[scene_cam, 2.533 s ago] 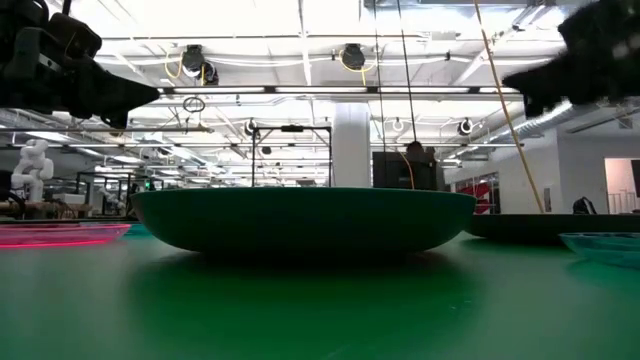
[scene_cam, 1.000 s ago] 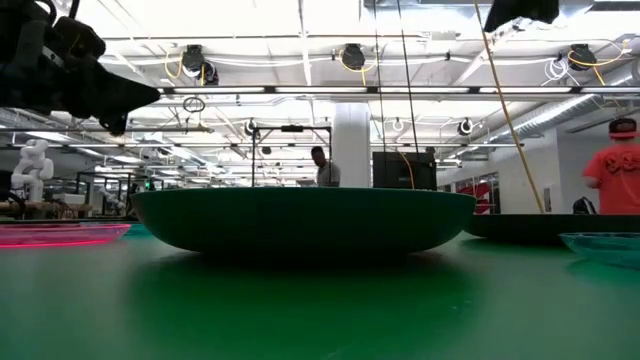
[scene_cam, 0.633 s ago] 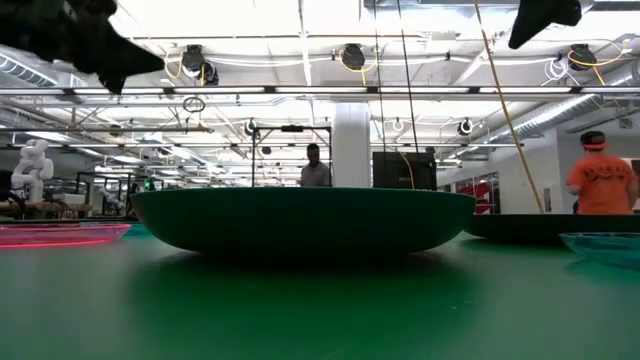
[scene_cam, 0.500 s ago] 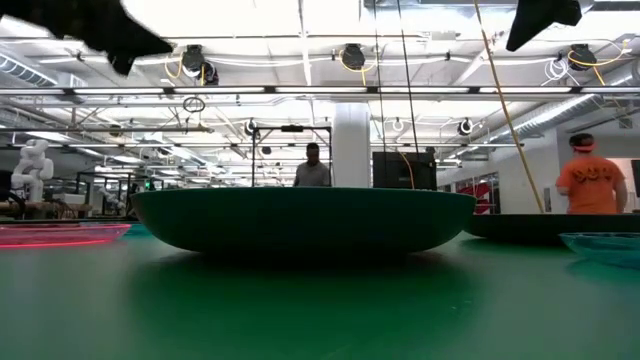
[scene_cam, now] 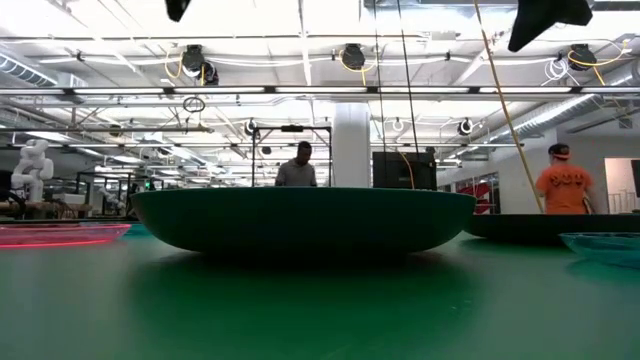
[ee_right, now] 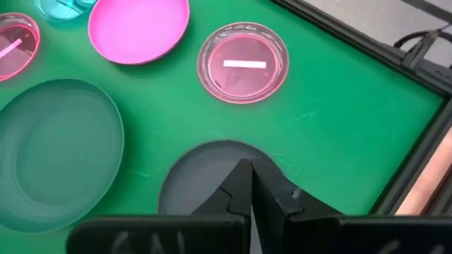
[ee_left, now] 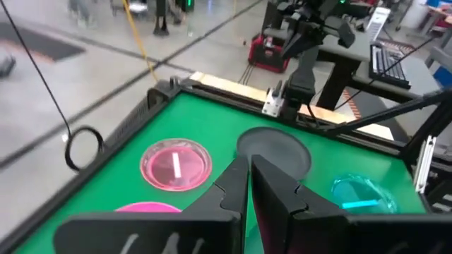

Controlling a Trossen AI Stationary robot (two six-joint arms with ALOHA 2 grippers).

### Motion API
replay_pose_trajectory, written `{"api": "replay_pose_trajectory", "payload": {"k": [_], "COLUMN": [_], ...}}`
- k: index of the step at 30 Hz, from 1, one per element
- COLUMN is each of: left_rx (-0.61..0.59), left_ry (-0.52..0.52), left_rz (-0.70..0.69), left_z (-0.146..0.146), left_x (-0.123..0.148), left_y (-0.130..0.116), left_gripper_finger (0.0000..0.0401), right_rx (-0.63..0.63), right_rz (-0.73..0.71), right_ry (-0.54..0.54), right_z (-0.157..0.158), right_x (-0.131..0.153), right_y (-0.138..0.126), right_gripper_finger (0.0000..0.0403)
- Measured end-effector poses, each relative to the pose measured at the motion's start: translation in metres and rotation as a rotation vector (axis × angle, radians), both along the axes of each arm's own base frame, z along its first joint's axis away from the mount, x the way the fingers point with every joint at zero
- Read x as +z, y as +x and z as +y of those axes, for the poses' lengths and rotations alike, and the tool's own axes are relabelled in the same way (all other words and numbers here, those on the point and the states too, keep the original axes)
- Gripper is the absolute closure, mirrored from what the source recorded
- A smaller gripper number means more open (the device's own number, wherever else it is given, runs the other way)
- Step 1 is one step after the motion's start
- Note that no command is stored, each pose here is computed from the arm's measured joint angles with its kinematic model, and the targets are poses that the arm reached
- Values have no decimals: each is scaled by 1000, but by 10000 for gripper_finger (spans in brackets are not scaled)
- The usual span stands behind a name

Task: Stack plastic plates
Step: Stack the black plate on top of the green plate

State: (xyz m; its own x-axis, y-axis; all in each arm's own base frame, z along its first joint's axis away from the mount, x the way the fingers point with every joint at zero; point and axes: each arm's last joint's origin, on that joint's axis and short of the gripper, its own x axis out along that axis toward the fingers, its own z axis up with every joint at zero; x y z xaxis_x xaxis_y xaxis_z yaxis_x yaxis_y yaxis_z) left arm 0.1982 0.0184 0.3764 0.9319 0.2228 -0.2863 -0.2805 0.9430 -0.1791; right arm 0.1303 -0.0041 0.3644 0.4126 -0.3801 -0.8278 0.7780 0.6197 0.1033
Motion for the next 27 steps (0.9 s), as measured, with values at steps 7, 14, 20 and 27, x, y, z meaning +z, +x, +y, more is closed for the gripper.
{"api": "replay_pose_trajectory", "payload": {"k": [7,14,20,27], "left_rx": [24,14,25,27], "left_ry": [-106,-208,-304,-323], "left_rz": [80,117,127,124], "left_z": [1,-11,-19,-21], "left_x": [0,-16,-24,-25], "left_y": [43,72,83,84], "left_gripper_finger": [377,377,377,377], "right_rx": [-15,-91,-176,-170], "right_rz": [85,257,365,358], "right_ry": [121,319,418,469], "right_z": [3,7,0,-18], "right_x": [-23,-75,-115,-148], "right_y": [0,0,-5,-5], "right_gripper_finger": [403,402,378,342]}}
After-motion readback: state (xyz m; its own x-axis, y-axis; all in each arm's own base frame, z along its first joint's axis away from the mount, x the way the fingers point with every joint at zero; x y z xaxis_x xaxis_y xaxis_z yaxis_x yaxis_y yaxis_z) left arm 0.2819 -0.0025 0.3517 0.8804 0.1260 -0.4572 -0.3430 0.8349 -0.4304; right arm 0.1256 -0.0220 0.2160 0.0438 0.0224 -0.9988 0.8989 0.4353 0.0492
